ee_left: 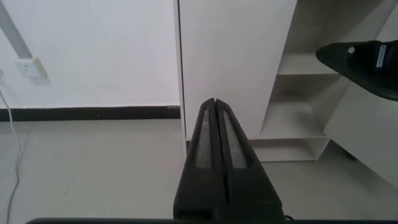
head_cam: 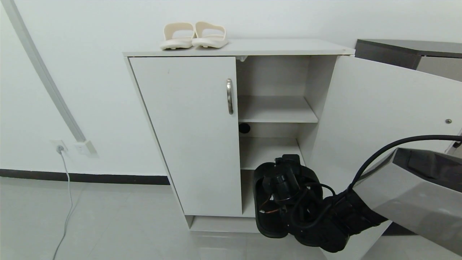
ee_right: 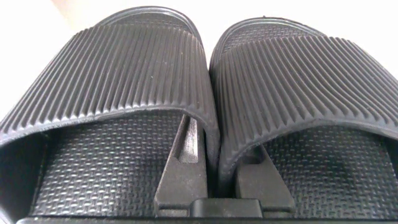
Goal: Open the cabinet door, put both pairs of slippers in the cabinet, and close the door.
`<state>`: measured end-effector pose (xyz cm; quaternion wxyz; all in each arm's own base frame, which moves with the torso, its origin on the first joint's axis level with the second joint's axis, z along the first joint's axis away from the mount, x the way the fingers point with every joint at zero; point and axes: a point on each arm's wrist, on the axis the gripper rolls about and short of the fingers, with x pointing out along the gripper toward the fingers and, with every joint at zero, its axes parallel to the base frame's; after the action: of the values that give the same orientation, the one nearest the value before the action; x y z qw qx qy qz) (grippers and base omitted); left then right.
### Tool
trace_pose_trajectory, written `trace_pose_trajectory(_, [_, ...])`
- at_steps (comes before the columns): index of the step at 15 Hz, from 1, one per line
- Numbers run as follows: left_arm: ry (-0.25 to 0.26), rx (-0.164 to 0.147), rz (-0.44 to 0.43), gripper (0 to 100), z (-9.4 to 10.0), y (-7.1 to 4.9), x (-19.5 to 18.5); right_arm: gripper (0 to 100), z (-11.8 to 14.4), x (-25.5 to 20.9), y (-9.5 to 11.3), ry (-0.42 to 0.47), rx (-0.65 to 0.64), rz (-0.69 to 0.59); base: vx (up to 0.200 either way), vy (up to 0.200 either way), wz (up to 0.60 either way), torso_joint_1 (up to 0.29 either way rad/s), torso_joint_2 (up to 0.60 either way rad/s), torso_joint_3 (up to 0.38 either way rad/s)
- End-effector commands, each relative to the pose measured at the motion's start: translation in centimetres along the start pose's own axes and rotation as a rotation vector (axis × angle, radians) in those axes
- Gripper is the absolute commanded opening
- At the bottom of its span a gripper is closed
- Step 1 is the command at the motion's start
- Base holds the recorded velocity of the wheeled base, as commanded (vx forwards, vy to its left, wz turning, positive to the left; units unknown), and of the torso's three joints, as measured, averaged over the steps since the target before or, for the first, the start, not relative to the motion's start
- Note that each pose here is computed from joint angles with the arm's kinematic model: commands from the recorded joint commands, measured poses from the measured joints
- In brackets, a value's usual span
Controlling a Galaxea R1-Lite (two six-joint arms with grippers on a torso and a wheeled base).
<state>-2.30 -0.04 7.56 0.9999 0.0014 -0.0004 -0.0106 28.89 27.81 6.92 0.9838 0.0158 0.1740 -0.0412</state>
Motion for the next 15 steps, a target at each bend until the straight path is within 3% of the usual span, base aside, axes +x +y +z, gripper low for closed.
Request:
trace_pose_trajectory(1, [0.001,0.0,0.0,0,0.0,0.0,0.0,0,0.2,-0.3,0.2,-0.008,0.012,0.019,0.0,0.0,0.0,0.007,0.01,-0.193])
trace_pose_trajectory(10, [0.002,0.0,-0.002,0,0.0,0.0,0.0,0,-1.2,0.5,0.4,0.01,-0.012,0.008,0.0,0.0,0.0,0.0,0.0,-0.194])
trace_pose_trajectory(13, [0.001,0.0,0.0,0,0.0,0.0,0.0,0,-0.6,0.6,0.9,-0.057,0.03,0.033,0.0,0.0,0.0,0.004,0.0,-0.18])
trace_pose_trajectory(15, [0.001,0.0,0.0,0,0.0,0.0,0.0,0,-0.5,0.3,0.5,-0.154,0.032,0.066,0.0,0.0,0.0,0.005,0.0,-0.073])
